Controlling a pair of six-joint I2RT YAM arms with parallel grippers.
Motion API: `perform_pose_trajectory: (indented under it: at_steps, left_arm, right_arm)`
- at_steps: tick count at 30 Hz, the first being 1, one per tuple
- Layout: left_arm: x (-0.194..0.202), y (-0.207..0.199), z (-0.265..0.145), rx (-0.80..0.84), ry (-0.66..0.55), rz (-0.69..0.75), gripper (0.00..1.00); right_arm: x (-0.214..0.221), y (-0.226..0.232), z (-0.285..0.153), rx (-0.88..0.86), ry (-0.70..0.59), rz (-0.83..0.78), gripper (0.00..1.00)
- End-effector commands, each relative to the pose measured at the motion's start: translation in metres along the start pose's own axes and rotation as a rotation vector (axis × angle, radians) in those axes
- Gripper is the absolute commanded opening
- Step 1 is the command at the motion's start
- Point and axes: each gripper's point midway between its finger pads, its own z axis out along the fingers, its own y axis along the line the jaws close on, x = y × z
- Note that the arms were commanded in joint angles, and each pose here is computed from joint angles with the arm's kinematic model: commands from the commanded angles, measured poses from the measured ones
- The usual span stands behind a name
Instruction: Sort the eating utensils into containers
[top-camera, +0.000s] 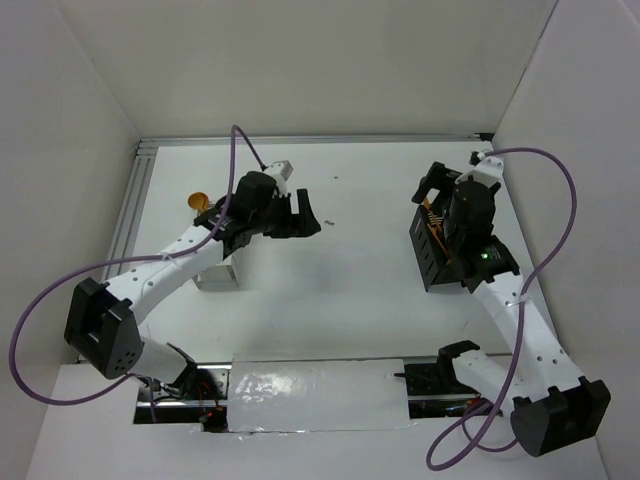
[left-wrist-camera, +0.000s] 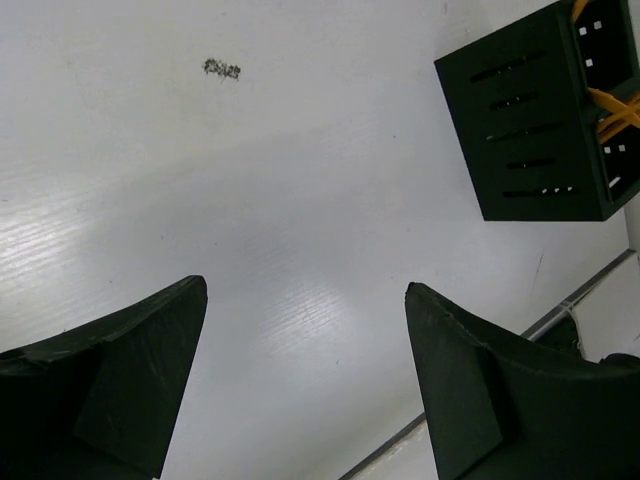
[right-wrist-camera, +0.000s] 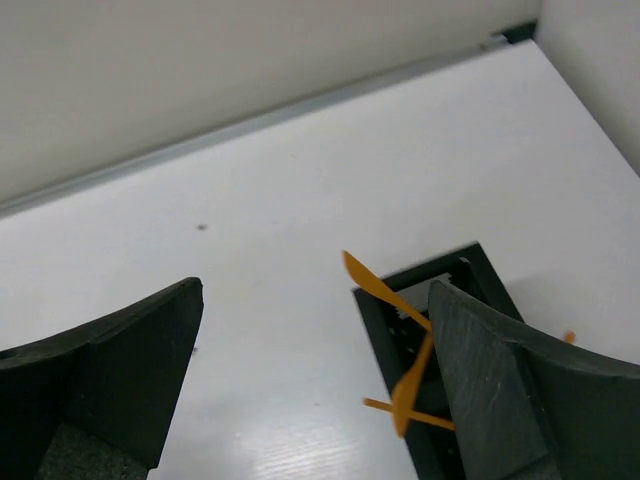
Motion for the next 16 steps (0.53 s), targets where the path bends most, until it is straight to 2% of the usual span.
perform_pose_trajectory:
  at_steps: [1,4,7,10,16]
  left_arm:
    - [-0.041,-0.022,-0.038,0.058,-0.138,0.128,0.93]
    - [-0.048,-0.038,-0.069,0.129,-0.185,0.213,0.94]
    - [-0.041,-0.044,-0.099,0.175,-0.204,0.223,0.94]
    - [-0.024,-0.033,-0.112,0.162,-0.212,0.199,0.96]
    - [-0.01,-0.011,-0.146,0.135,-0.336,0.193,0.99]
  right_arm:
    - [-0.025,0.031,-0.01,-0.144,0.017,0.009,1.0]
    - [-0.036,0.041,-0.019,-0.206,-0.008,0.025,1.0]
    - [-0.038,0.039,-0.028,-0.223,-0.032,0.06,1.0]
    - [-0.025,0.035,-0.038,-0.246,-0.016,0.06,1.0]
    - [-0.012,0.037,-0.06,-0.331,-0.006,0.081,1.0]
